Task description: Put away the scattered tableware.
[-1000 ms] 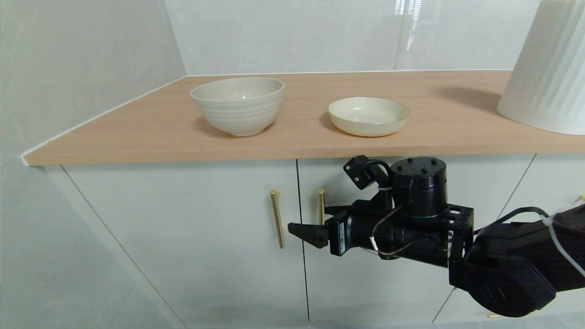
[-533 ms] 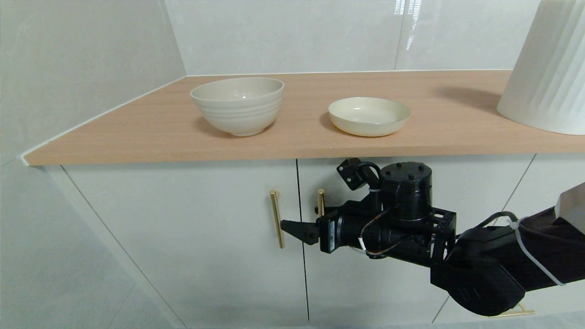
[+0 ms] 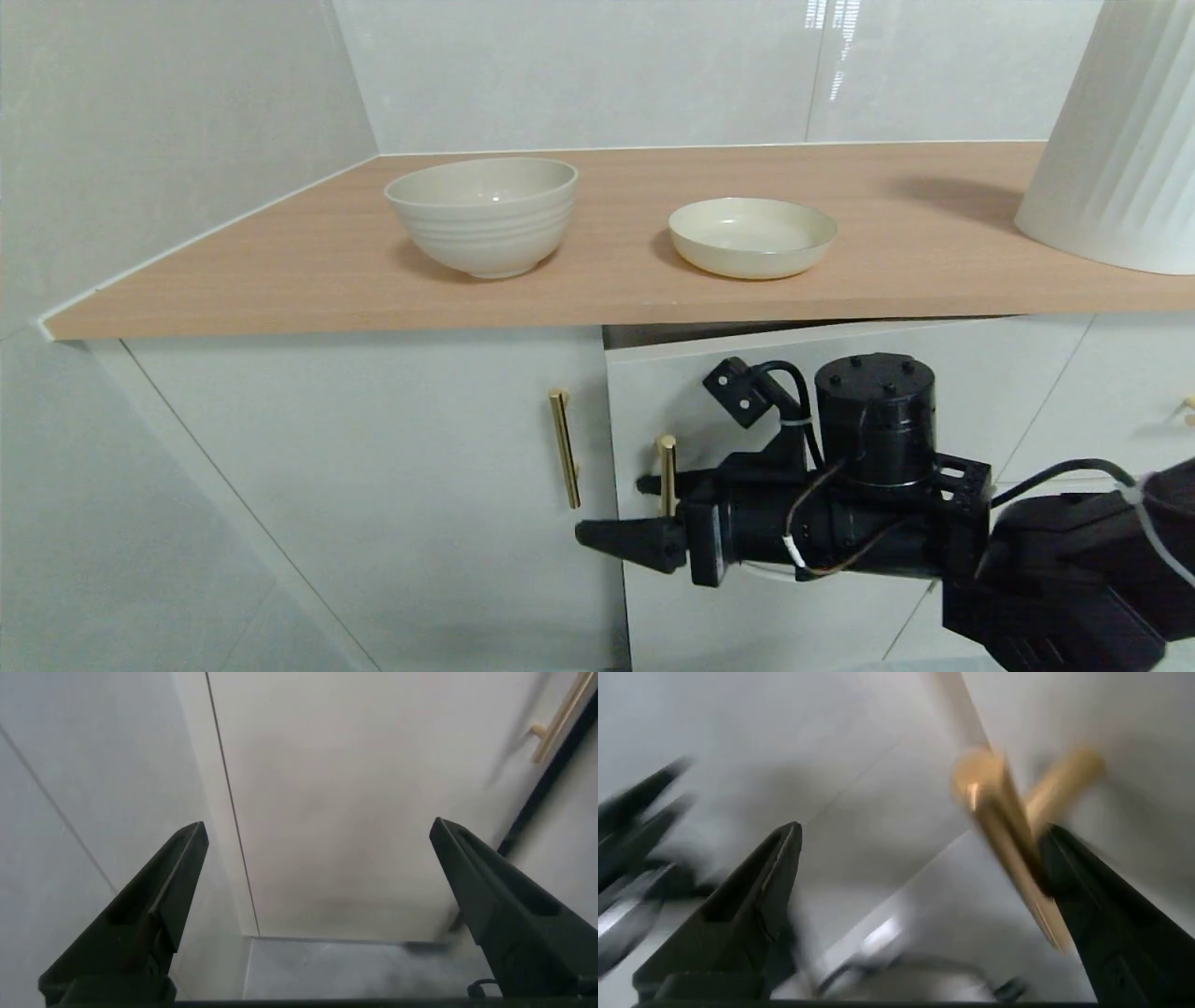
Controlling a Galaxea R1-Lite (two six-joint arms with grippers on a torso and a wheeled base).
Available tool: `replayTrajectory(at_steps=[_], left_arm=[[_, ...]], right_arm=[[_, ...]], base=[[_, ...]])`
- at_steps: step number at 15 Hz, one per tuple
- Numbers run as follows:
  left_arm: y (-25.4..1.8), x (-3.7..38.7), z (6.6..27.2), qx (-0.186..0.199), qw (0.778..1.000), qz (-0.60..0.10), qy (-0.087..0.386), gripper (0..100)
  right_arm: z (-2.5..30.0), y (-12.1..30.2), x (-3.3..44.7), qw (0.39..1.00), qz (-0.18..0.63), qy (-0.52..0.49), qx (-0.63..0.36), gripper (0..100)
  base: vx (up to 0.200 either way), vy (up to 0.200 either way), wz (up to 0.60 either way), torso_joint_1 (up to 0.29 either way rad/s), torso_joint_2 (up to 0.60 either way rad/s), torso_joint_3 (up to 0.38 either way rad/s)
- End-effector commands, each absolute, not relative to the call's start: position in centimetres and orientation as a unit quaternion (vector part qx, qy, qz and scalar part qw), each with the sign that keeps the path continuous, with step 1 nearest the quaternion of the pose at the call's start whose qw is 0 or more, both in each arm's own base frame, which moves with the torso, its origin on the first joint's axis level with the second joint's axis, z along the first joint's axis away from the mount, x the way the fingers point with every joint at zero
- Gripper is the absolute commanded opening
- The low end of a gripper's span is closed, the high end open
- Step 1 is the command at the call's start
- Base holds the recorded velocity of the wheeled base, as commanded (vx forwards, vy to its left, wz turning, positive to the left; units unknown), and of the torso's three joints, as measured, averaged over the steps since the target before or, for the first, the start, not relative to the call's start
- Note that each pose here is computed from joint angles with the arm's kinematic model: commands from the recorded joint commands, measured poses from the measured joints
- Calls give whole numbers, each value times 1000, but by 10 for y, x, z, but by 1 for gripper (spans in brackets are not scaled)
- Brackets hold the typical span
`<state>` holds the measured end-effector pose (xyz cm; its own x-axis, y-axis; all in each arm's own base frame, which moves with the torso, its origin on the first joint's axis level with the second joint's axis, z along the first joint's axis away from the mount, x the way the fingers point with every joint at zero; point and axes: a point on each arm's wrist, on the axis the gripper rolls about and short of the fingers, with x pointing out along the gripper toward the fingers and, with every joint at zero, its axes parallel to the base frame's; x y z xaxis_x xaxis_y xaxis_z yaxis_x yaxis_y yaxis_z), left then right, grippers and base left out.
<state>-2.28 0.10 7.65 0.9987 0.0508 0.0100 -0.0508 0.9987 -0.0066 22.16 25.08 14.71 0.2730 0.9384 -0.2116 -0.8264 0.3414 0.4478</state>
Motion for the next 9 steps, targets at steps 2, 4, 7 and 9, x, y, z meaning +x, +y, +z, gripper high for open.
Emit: replayTrajectory(at_steps=[2, 4, 7, 9], left_arm=[[0, -31, 102, -3, 999, 14, -49, 100], [-1, -38, 138, 0, 998, -33, -50, 100], [-5, -12, 186, -5, 988, -150, 32, 100], [-12, 34, 201, -24, 959, -251, 127, 100]], right_arm=[[157, 227, 198, 775, 582, 215, 120, 100], [155, 220, 191, 777, 583, 207, 119, 100], [156, 211, 183, 777, 584, 205, 119, 100], [154, 203, 174, 774, 585, 211, 118, 100]], base=[[0, 0, 0, 0, 0, 0], [0, 0, 0, 0, 0, 0], [0, 0, 0, 0, 0, 0], [0, 0, 0, 0, 0, 0]])
